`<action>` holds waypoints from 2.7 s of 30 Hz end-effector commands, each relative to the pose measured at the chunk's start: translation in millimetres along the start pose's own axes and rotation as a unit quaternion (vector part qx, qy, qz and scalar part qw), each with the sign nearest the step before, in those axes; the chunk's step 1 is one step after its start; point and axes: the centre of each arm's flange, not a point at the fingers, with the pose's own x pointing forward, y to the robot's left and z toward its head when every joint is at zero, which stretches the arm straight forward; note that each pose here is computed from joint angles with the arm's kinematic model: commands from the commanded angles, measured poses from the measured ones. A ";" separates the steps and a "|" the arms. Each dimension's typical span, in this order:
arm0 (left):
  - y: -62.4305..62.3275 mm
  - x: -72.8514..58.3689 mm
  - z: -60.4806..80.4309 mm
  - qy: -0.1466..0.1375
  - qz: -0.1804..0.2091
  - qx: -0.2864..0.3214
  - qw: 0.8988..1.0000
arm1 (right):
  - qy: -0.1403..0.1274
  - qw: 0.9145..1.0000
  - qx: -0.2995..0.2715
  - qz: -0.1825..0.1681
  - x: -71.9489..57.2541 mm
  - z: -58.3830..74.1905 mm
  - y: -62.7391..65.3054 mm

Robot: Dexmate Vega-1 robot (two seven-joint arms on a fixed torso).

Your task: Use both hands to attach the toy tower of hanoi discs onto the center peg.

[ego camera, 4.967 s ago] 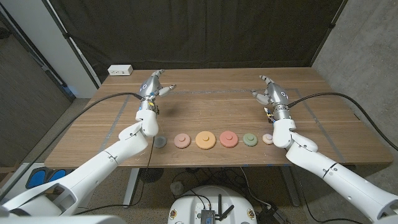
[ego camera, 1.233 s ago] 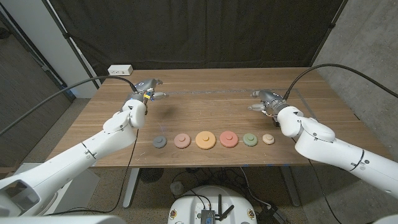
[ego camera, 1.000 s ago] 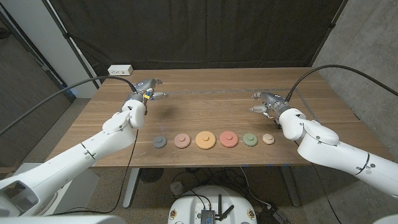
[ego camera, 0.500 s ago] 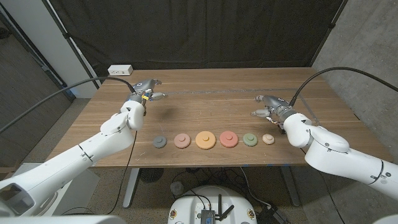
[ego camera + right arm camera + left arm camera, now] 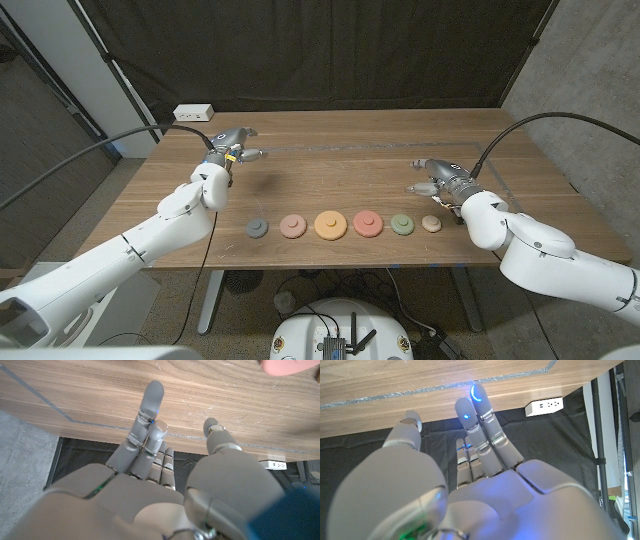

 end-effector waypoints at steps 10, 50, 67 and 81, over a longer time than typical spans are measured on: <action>-1.5 -4.1 2.3 -0.010 0.001 -0.006 1.000 | -0.013 1.000 0.000 0.008 -36.3 10.2 16.2; 4.0 -10.7 6.5 -0.018 0.008 -0.007 1.000 | -0.023 0.998 -0.029 0.041 -62.1 17.1 30.3; -2.2 -10.4 -1.1 -0.041 0.009 -0.016 0.999 | -0.054 0.996 -0.050 0.057 -54.2 46.8 36.1; -7.2 -14.8 -12.1 -0.051 0.005 -0.025 0.998 | -0.071 0.993 -0.064 0.066 -53.0 65.8 39.6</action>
